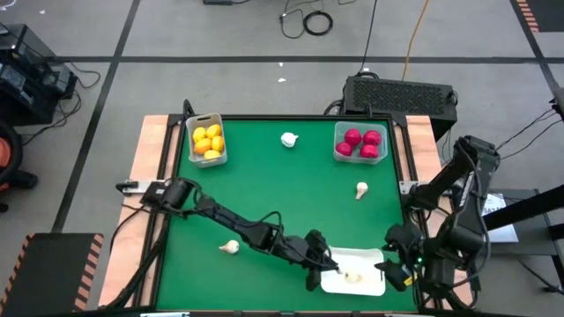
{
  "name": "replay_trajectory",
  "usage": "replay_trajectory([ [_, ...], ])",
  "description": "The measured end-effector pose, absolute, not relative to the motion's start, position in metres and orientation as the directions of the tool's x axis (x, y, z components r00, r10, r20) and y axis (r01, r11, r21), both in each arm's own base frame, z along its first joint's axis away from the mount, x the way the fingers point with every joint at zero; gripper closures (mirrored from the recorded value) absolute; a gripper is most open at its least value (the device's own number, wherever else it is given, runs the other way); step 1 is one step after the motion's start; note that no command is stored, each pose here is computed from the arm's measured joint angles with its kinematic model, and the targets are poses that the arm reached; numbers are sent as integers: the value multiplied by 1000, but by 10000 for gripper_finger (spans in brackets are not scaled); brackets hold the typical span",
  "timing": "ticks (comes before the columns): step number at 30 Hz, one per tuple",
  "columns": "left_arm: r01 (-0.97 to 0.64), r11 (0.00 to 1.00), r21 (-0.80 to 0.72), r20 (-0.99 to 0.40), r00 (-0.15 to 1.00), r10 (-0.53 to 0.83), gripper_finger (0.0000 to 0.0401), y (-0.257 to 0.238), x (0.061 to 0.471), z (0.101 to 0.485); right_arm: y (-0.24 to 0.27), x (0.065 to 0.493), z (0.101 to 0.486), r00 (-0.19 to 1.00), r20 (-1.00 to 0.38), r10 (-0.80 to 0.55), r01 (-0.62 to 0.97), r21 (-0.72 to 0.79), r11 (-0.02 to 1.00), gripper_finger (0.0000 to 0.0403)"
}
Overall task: Sort produce into baskets
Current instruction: Put the white garlic in the white bin
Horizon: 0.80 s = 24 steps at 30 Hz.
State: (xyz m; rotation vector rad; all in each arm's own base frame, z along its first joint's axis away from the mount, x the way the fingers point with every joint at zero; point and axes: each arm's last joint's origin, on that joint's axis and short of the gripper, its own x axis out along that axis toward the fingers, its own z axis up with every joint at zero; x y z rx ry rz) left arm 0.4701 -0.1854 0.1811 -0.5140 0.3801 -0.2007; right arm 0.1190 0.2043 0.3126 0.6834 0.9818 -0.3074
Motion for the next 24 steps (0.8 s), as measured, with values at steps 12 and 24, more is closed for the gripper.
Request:
replay_trajectory([
  [12,202,876,-438,-351,859,-373,223,-186,464,189,205,118,313,560,-827,46,521,395,757,112],
  [24,133,888,-441,-725,531,-439,191,-150,397,256,198,128,314,610,-792,-26,551,400,732,112],
])
